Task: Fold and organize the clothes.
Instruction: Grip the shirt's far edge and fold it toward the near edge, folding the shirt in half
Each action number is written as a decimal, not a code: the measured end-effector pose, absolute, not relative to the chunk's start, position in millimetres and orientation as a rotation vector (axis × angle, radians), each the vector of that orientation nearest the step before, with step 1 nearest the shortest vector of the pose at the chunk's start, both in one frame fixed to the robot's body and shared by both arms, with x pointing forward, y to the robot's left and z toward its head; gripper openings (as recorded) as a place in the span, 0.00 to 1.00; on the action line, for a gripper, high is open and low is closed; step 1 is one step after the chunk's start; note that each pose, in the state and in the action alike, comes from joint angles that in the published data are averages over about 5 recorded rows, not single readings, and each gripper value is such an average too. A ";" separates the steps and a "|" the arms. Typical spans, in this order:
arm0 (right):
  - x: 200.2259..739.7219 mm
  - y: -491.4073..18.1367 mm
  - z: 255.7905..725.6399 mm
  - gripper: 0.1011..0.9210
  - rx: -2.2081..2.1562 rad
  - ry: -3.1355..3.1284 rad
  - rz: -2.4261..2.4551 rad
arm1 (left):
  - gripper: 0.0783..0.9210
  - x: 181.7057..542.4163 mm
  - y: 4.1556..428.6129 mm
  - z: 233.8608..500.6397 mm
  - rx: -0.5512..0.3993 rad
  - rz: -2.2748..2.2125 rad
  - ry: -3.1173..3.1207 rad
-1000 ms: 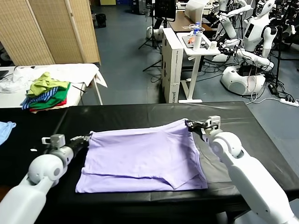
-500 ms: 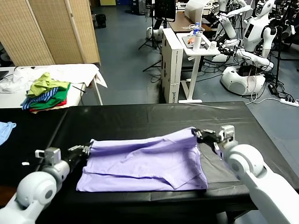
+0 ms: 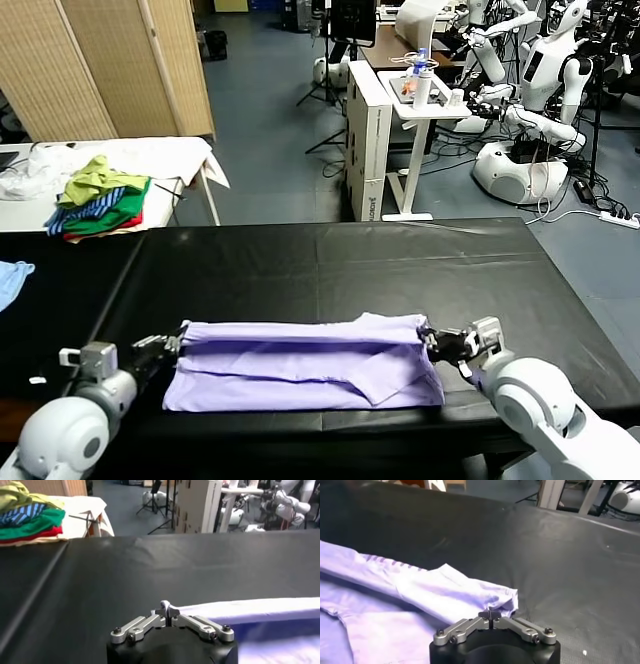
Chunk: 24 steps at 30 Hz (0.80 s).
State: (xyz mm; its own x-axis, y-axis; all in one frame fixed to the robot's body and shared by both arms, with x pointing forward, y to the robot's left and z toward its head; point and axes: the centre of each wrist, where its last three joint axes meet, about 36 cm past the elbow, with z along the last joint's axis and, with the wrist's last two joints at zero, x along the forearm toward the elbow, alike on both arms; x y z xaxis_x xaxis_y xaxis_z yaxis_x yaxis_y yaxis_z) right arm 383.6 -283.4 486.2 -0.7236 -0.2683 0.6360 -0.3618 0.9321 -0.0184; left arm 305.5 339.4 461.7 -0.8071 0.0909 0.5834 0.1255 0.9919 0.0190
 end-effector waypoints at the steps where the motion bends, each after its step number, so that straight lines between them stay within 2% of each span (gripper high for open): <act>1: 382.6 -283.4 485.5 0.05 0.446 -2.417 0.186 | 0.11 304.4 339.3 460.7 -0.149 -0.079 -2.514; 10: 379.1 -281.1 481.1 0.05 0.456 -2.399 0.192 | 0.10 297.6 334.9 455.7 -0.124 -0.081 -2.498; 24: 374.1 -279.4 483.5 0.05 0.491 -2.388 0.190 | 0.10 296.0 338.3 473.8 -0.043 -0.048 -2.537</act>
